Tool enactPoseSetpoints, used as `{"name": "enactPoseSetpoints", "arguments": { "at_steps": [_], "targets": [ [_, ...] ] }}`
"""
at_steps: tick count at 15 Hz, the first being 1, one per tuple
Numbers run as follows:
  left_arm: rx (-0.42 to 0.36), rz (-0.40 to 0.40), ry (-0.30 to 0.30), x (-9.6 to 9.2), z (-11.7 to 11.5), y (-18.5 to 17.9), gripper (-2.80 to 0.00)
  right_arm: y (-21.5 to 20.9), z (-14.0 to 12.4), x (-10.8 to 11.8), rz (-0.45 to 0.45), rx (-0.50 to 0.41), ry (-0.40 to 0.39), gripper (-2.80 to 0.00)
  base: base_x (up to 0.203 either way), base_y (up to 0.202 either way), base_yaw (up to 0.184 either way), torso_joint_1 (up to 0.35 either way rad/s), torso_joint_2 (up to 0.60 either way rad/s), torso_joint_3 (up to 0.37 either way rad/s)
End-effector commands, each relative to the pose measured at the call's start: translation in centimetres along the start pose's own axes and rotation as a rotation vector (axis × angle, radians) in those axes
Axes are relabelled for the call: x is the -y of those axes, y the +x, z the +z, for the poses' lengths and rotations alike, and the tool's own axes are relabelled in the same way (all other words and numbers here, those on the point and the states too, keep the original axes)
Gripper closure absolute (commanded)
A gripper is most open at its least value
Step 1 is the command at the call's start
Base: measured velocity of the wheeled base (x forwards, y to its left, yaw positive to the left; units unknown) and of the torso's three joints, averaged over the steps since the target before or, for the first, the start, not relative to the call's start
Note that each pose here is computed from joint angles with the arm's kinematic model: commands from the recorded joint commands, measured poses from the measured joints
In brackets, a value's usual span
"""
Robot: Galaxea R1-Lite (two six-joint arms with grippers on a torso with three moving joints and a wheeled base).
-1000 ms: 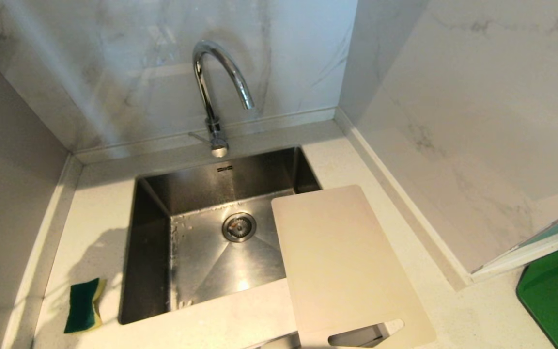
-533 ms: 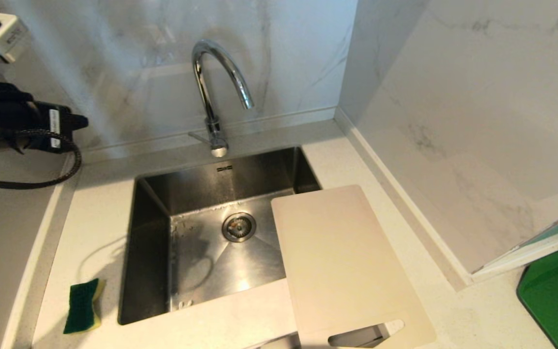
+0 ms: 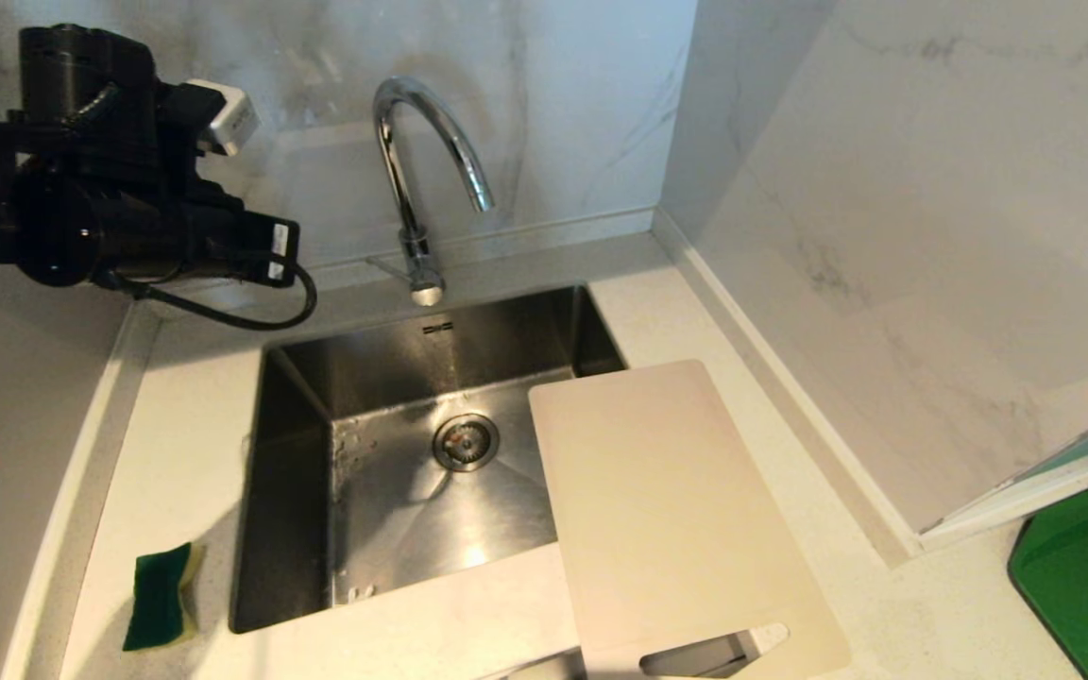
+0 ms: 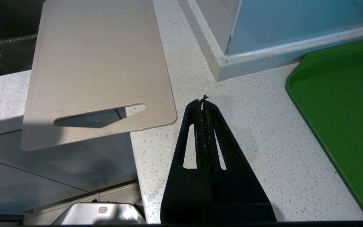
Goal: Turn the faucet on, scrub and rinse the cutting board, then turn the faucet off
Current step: Turn on the tap
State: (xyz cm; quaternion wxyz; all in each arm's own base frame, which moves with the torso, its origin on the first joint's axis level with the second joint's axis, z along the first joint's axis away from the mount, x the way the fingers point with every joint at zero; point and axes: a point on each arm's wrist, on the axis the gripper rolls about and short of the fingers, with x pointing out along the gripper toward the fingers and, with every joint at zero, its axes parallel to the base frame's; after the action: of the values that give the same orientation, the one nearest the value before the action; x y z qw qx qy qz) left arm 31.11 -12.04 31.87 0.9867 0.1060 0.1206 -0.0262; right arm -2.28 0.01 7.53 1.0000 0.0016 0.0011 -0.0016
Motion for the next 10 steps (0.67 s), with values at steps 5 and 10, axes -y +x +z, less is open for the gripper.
{"name": "enactPoseSetpoints", "arguments": {
  "at_steps": [5,10],
  "targets": [
    [-0.010,0.020,-0.001,1.8,-0.2,6.2,0.00,0.0,0.0,0.0,0.000,-0.001,0.000,0.00,0.000,0.000,0.000,0.000,0.00,0.000],
    [-0.018,0.050,-0.011,2.4,-1.6,11.2,0.00,0.0,0.0,0.0,0.000,-0.001,0.000,0.00,0.000,0.000,0.000,0.000,0.00,0.000]
  ]
}}
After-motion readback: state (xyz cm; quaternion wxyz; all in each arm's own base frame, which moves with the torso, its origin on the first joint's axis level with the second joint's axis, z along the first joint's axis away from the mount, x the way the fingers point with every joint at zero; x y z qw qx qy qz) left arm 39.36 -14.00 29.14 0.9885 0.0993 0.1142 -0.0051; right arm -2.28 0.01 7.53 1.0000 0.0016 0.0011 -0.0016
